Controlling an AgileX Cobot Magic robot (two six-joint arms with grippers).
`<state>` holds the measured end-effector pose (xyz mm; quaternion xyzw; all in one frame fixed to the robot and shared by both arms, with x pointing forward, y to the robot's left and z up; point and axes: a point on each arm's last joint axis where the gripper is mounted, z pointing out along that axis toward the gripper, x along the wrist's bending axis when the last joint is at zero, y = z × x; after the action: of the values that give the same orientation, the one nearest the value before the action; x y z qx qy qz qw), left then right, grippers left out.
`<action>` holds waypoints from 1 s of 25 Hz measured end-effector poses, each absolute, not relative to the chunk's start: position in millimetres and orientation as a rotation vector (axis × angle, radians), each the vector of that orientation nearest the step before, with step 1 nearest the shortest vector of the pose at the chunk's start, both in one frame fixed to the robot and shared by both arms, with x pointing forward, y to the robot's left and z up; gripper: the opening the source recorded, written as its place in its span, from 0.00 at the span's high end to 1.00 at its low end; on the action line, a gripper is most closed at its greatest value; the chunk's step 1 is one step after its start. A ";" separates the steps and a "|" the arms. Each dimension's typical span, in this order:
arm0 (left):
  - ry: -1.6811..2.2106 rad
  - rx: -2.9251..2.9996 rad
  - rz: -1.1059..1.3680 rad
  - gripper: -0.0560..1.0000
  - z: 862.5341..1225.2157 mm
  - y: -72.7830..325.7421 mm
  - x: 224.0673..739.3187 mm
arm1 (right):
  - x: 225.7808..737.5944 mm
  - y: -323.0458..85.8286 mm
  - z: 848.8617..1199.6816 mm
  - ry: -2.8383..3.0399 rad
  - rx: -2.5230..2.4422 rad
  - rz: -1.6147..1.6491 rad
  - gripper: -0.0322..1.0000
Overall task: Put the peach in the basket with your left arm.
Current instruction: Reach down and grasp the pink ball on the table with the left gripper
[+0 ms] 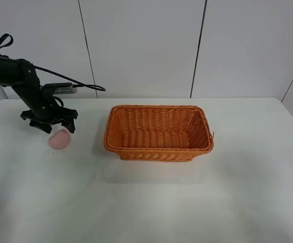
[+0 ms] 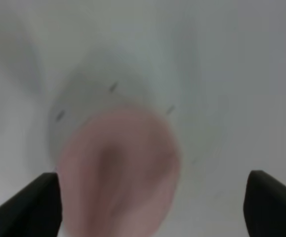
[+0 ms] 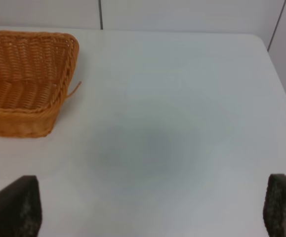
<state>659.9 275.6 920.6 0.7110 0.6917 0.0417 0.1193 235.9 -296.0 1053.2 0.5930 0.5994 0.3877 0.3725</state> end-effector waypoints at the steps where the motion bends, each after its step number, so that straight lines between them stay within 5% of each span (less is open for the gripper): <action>1: 2.019 2.076 0.126 0.22 919.7 275.0 663.1 | 235.9 -296.0 1053.2 1.536 1.520 0.994 0.30; 25: 2.090 2.159 0.069 0.28 898.4 282.5 668.8 | 235.9 -296.0 1053.2 1.536 1.520 0.994 0.30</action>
<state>668.8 282.5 898.4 0.7167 0.6938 0.0228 0.0677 235.9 -296.0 1053.2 0.5930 0.5994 0.3877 0.3725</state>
